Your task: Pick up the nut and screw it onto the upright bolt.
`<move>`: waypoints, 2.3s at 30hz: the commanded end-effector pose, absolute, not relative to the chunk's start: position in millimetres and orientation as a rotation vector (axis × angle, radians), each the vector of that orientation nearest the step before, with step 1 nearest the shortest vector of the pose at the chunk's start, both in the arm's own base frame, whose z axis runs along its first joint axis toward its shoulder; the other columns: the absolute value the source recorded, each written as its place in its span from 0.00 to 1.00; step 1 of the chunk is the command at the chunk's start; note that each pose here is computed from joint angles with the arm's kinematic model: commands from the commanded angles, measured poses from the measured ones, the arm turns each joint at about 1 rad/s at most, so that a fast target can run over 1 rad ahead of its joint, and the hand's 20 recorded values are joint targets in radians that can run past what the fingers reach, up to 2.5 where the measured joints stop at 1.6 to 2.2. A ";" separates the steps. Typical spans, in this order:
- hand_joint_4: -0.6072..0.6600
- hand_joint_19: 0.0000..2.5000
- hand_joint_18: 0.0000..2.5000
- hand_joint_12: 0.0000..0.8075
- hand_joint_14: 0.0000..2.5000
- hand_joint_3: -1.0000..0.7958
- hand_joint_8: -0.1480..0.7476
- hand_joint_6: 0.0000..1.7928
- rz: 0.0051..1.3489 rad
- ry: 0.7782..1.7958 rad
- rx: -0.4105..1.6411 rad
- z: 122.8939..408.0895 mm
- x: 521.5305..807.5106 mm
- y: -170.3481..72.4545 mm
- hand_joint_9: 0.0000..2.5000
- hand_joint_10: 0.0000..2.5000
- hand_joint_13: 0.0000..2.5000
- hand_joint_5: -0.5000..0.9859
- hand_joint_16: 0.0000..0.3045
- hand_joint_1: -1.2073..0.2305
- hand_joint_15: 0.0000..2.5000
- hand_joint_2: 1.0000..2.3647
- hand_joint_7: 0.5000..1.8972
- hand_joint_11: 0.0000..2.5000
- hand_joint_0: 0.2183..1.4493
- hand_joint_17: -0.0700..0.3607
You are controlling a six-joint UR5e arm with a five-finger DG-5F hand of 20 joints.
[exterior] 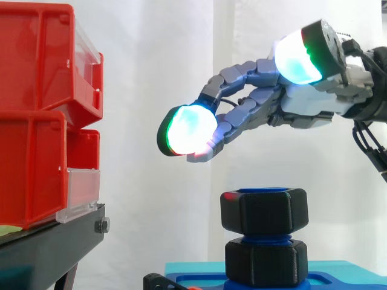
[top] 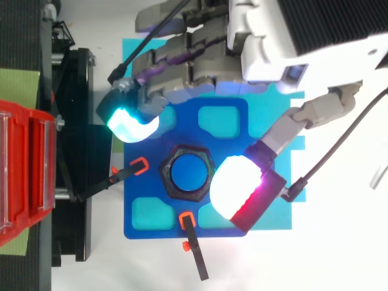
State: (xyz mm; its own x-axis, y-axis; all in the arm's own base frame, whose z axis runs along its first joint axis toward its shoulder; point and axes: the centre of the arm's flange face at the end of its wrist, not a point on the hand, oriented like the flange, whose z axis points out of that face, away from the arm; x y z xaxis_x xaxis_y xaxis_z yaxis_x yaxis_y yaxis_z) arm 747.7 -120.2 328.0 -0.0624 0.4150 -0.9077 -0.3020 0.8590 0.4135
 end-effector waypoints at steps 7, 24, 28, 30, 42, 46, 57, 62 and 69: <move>0.56 0.00 0.01 0.38 0.00 0.28 0.40 0.28 0.584 1.558 0.110 310.2 743.8 -110.1 0.17 0.00 0.12 0.21 0.12 0.69 0.00 0.00 0.03 0.00 0.19 0.35; 0.67 0.00 0.04 0.39 0.00 0.28 0.45 0.28 0.579 1.578 0.136 277.3 733.4 -111.4 0.23 0.00 0.17 0.28 0.11 0.67 0.00 0.00 0.38 0.00 0.19 0.34; 0.65 0.00 0.06 0.38 0.00 0.28 0.48 0.28 0.578 1.576 0.136 277.4 733.4 -112.6 0.26 0.00 0.19 0.29 0.11 0.67 0.00 0.00 0.53 0.00 0.20 0.33; 0.63 0.00 0.07 0.38 0.00 0.28 0.49 0.28 0.577 1.575 0.137 278.2 733.6 -113.7 0.28 0.00 0.20 0.30 0.10 0.66 0.00 0.00 0.64 0.00 0.20 0.33; 0.61 0.00 0.20 0.32 0.00 0.28 0.52 0.30 0.557 1.565 0.154 279.3 731.4 -131.7 0.43 0.00 0.31 0.35 0.08 0.65 0.00 0.00 0.72 0.00 0.22 0.29; 0.58 0.01 0.23 0.30 0.00 0.28 0.50 0.31 0.554 1.541 0.146 282.3 733.2 -134.9 0.47 0.00 0.34 0.36 0.07 0.65 0.00 0.00 0.68 0.00 0.22 0.28; 0.66 0.03 0.27 0.31 0.00 0.28 0.51 0.28 0.551 1.514 0.142 292.0 736.0 -143.4 0.52 0.00 0.37 0.33 0.08 0.65 0.00 0.00 0.54 0.00 0.22 0.29; 0.71 0.05 0.24 0.35 0.00 0.28 0.50 0.28 0.560 1.492 0.122 314.4 742.3 -146.4 0.47 0.00 0.34 0.29 0.09 0.65 0.00 0.00 0.31 0.00 0.22 0.31; 0.65 0.06 0.18 0.37 0.00 0.28 0.46 0.28 0.562 1.475 0.112 327.5 746.0 -147.2 0.37 0.00 0.27 0.25 0.12 0.64 0.00 0.00 0.12 0.00 0.21 0.35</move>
